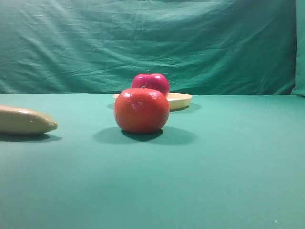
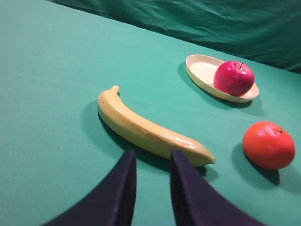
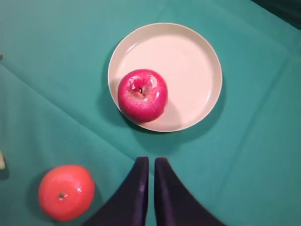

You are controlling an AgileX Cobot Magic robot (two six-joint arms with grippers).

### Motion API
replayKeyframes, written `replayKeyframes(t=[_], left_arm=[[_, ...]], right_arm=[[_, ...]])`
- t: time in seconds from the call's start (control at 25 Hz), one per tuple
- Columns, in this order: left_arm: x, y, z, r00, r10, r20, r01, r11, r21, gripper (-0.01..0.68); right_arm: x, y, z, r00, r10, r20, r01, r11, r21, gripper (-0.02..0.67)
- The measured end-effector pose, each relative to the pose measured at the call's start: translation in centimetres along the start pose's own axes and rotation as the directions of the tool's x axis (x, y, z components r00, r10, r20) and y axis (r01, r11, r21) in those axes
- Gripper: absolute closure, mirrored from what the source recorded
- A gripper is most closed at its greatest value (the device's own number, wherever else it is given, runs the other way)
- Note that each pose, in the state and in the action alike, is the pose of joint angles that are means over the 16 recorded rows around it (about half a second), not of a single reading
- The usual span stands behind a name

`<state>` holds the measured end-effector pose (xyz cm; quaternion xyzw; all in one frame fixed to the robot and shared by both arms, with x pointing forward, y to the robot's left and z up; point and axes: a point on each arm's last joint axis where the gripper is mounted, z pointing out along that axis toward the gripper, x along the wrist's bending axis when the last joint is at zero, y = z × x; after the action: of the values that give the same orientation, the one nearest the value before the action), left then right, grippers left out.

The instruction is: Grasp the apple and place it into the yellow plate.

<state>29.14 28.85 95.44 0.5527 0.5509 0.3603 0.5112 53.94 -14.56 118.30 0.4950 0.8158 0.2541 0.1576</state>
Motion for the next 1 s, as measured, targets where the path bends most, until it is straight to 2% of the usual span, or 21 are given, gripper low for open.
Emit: replayKeyframes(t=[0.68, 1.0], left_arm=[[0.0, 0.0, 0.0, 1.000, 0.000, 0.000, 0.000, 1.000, 0.000, 0.516], [0.0, 0.0, 0.0, 1.000, 0.000, 0.000, 0.000, 1.000, 0.000, 0.516]], right_arm=[[0.0, -15.5, -6.0, 0.999, 0.032, 0.013, -0.032, 0.999, -0.036, 0.649], [-0.3, -20.5, -9.0, 0.997, 0.063, 0.049, -0.059, 0.994, -0.087, 0.649]])
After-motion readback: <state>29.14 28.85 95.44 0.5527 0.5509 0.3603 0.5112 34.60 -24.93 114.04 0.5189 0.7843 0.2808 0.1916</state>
